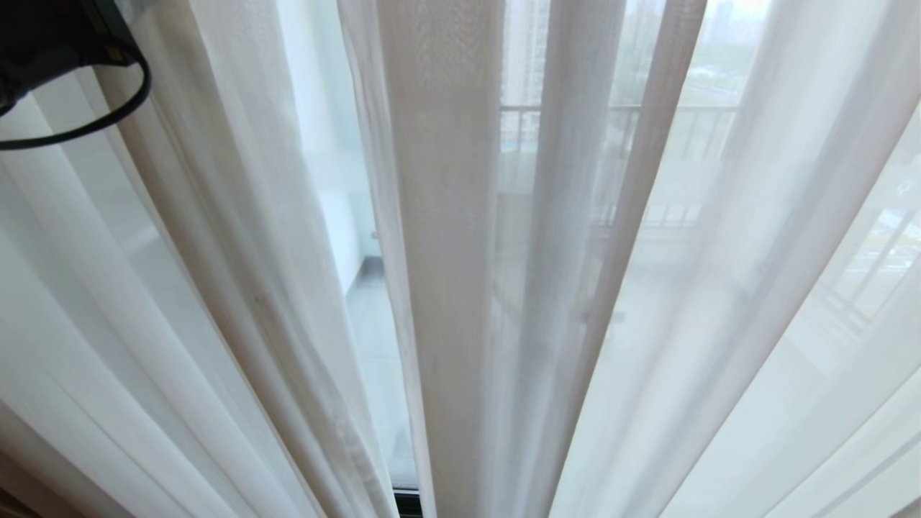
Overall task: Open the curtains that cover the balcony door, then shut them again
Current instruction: Pull the inner curtains open on both sides
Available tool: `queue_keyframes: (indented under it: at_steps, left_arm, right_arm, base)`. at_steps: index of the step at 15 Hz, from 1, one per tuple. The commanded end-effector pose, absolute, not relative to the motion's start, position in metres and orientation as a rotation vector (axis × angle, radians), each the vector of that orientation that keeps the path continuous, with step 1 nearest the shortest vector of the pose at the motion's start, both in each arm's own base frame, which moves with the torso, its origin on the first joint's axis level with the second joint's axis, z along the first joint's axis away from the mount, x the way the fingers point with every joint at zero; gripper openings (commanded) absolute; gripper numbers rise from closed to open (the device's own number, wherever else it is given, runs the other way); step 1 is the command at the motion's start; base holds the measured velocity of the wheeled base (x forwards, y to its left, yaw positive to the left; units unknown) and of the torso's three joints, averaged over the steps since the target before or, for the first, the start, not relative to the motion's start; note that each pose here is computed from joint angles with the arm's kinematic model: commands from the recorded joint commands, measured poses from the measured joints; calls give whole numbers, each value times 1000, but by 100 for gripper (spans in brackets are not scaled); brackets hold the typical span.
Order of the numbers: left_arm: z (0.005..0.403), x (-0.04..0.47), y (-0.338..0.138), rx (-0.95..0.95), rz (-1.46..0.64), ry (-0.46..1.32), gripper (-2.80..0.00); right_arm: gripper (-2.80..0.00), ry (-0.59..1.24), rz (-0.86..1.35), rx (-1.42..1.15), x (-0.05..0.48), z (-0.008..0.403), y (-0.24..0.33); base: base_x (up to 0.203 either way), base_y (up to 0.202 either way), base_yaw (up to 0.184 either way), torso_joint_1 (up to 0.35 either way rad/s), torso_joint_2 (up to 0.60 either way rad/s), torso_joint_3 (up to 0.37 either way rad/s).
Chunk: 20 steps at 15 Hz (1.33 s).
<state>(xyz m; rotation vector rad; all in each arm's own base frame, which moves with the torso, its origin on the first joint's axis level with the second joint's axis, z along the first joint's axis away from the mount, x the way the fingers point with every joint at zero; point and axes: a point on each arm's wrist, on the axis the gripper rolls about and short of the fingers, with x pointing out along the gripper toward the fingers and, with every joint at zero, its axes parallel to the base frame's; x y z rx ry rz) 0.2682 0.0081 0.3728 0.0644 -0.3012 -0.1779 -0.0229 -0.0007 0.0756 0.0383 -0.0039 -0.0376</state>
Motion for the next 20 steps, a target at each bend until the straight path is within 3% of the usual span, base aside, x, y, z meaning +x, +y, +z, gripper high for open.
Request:
queue_keyframes:
  at_steps: [1, 7, 20]
  left_arm:
    - [374, 266, 23, 87, -120, -306, -280]
    - [374, 263, 41, 61, -63, -300, -280]
    - [372, 265, 6, -27, -225, -285, -280]
  right_arm:
    - [-280, -4, -37, 38, -23, 76, -1]
    - [-280, -2, -37, 38, -23, 76, -1]
    - [-280, -2, -38, 38, -23, 76, -1]
  base:
    - [0, 0, 0, 0, 0, 0]
    - [0, 0, 0, 0, 0, 0]
    - [0, 0, 0, 0, 0, 0]
